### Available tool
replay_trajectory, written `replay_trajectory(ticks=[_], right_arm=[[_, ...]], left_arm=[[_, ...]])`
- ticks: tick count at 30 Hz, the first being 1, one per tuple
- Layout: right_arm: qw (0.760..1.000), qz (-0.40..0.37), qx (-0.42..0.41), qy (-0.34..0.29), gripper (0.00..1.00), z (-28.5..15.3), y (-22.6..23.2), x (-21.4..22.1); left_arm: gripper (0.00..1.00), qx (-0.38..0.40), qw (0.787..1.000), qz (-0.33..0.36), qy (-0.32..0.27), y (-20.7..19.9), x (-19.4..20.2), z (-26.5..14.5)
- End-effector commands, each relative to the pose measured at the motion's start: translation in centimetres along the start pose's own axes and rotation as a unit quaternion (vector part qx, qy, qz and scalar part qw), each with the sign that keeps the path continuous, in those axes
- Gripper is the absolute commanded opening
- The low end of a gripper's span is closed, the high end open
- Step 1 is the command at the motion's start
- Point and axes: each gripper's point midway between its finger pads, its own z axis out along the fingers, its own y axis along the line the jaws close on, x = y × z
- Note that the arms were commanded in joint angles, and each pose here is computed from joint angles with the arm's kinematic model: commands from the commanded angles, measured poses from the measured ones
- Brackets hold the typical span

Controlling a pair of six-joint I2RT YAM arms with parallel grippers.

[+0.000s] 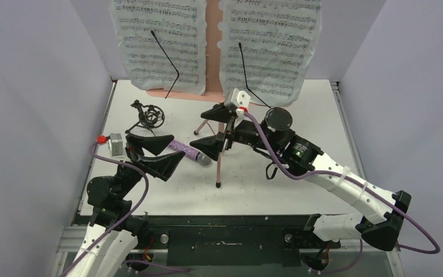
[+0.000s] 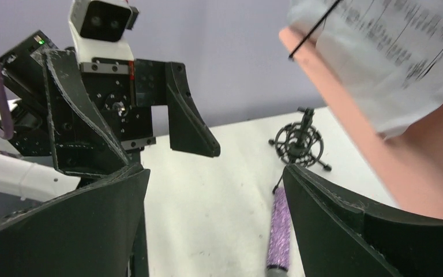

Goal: Set up the instrument practice props

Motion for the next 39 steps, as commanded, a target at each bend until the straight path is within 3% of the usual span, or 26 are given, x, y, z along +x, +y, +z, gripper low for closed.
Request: replay_trajectory(ticks=[1,5,17,21,28,39], right_arm=[[0.999,0.041,-0.005,0.035,0.90,-0.5,0.7,3.3],[0.993,0.083,0.027,0.082,0.90,-1.1,0.2,8.0],[0.952,0.167,0.149,0.208,0.90,-4.9,-1.8,20.7],[0.944,0.188,0.163,0.218,0.90,-5.6,-1.7,22.5],[0.925,0.208,0.202,0.247,0.90,-6.5,-2.7,25.6],[0.880,0.185,0.322,0.298,0.96,-8.8,-7.3,30.4]], left_arm=[[0.96,-0.034,0.999,0.015,0.005,1.6,1.8,-1.9],[0.97,-0.115,0.993,0.003,0.033,5.2,4.7,-3.9],[0.96,-0.296,0.951,-0.079,0.029,13.8,9.8,-7.5],[0.97,-0.310,0.946,-0.072,0.069,15.0,11.4,-7.2],[0.96,-0.292,0.940,0.016,0.178,16.6,13.4,-6.1],[0.99,-0.211,0.950,0.130,0.188,16.1,11.8,-1.4]])
